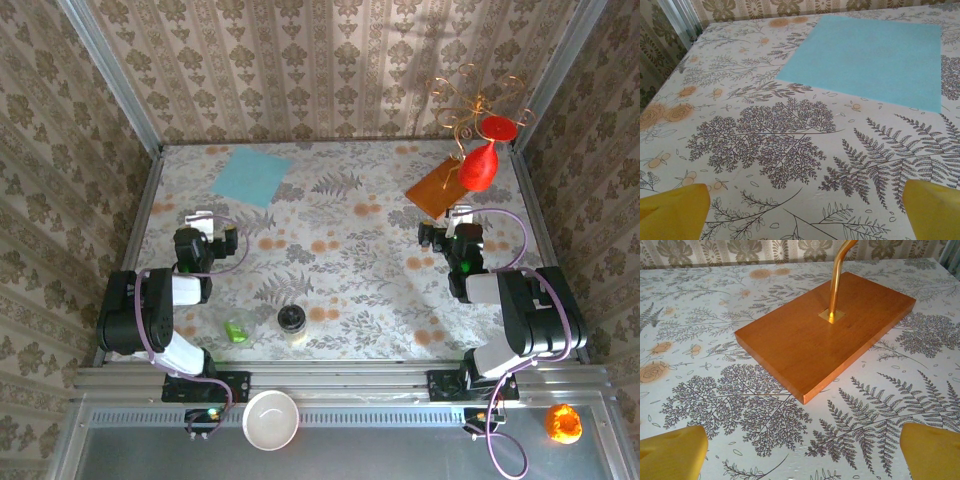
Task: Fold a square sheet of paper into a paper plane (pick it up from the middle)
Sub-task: Move the square sheet of paper to the center of the table, then rotate the square sheet of paper at the center of the table.
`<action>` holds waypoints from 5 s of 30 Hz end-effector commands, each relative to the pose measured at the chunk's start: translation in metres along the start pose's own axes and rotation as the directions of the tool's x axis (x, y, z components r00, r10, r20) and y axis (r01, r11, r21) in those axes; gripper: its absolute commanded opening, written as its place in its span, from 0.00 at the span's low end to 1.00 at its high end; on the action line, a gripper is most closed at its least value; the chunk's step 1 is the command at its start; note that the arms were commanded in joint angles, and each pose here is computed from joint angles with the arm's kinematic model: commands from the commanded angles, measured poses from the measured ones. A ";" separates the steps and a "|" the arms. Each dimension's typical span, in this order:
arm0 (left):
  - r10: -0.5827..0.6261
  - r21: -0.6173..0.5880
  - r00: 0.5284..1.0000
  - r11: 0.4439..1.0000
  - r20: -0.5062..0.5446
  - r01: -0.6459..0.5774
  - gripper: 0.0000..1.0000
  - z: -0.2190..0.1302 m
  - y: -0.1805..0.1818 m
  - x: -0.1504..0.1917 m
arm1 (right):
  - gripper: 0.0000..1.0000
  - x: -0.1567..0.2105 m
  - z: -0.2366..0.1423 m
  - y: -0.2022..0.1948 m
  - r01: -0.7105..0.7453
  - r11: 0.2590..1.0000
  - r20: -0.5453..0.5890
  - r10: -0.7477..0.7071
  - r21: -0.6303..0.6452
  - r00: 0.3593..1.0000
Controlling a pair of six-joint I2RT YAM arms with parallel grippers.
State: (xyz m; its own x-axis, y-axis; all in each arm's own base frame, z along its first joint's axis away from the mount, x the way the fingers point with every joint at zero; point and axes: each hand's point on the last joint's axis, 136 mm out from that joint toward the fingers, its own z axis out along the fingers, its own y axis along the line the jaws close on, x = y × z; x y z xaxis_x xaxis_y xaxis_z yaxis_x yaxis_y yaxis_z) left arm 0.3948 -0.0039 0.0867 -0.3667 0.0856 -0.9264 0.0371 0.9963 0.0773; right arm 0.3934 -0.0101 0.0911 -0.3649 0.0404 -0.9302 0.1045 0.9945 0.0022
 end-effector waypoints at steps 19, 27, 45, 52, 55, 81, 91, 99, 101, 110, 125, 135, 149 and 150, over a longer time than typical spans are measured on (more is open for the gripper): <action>-0.328 -0.009 0.931 0.944 -0.157 0.331 1.00 -0.069 -0.008 -0.076 | 1.00 -0.046 -0.086 -0.010 -0.299 0.951 -0.053 0.304 0.080 0.951; -0.384 0.134 0.834 0.875 -0.395 0.466 1.00 -0.044 -0.056 -0.078 | 1.00 -0.032 -0.082 0.006 -0.464 0.877 -0.213 0.480 0.125 0.851; -0.426 -0.027 0.641 0.845 -0.639 0.534 0.61 0.109 -0.097 -0.047 | 0.85 0.009 0.000 0.193 -0.425 0.896 -0.649 0.247 -0.130 0.720; -0.413 -0.051 0.612 0.853 -0.674 0.519 0.48 0.144 -0.098 -0.032 | 0.78 0.020 0.012 0.208 -0.408 0.904 -0.684 0.216 -0.130 0.697; -0.405 -0.062 0.604 0.860 -0.686 0.507 0.44 0.154 -0.099 -0.025 | 0.74 0.023 0.013 0.209 -0.400 0.907 -0.693 0.204 -0.133 0.691; 0.070 0.217 0.384 0.910 -0.921 0.353 0.26 0.015 -0.269 0.078 | 0.73 0.010 0.017 0.175 -0.420 0.907 -0.676 0.294 -0.024 0.676; 0.095 0.342 0.511 0.843 -0.854 0.415 0.25 -0.042 -0.298 0.012 | 0.65 -0.009 0.020 0.177 -0.366 0.920 -0.694 0.171 -0.142 0.699; -0.208 0.193 0.554 0.793 -0.806 0.578 0.39 -0.029 -0.249 -0.031 | 0.52 -0.003 0.041 0.226 -0.284 0.922 -0.766 -0.022 -0.264 0.643; -0.242 0.160 0.542 0.791 -0.805 0.590 0.42 -0.030 -0.241 -0.027 | 0.52 0.001 0.051 0.233 -0.273 0.924 -0.777 -0.038 -0.266 0.629; -0.302 0.090 0.504 0.784 -0.809 0.615 0.60 -0.031 -0.222 -0.014 | 0.51 0.010 0.086 0.264 -0.269 0.928 -0.803 -0.052 -0.258 0.593; -0.313 0.098 0.501 0.766 -0.807 0.636 0.80 -0.036 -0.229 -0.006 | 0.53 0.060 0.088 0.225 -0.147 0.989 -0.865 0.058 -0.019 0.498; -0.281 0.119 0.481 0.754 -0.831 0.646 0.91 -0.049 -0.257 0.000 | 0.47 0.075 0.045 0.176 -0.270 0.874 -0.756 0.485 0.404 0.440; -0.208 0.170 0.432 0.706 -0.878 0.687 0.64 -0.053 -0.315 0.007 | 0.49 0.020 0.006 0.185 -0.516 0.854 -0.780 0.365 0.064 0.507; -0.209 0.166 0.426 0.705 -0.880 0.689 0.61 -0.051 -0.318 0.008 | 0.49 0.026 0.001 0.182 -0.494 0.869 -0.800 0.316 0.028 0.510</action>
State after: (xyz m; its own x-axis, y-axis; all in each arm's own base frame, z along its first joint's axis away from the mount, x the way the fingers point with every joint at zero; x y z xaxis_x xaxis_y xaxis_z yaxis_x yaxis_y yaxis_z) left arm 0.3258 -0.3061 0.0685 -0.9820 -0.1640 -0.0933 -0.0723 0.7838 -0.6167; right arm 0.4016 0.1612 0.0500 -0.8217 0.5528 -0.1386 0.4787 0.8015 0.3584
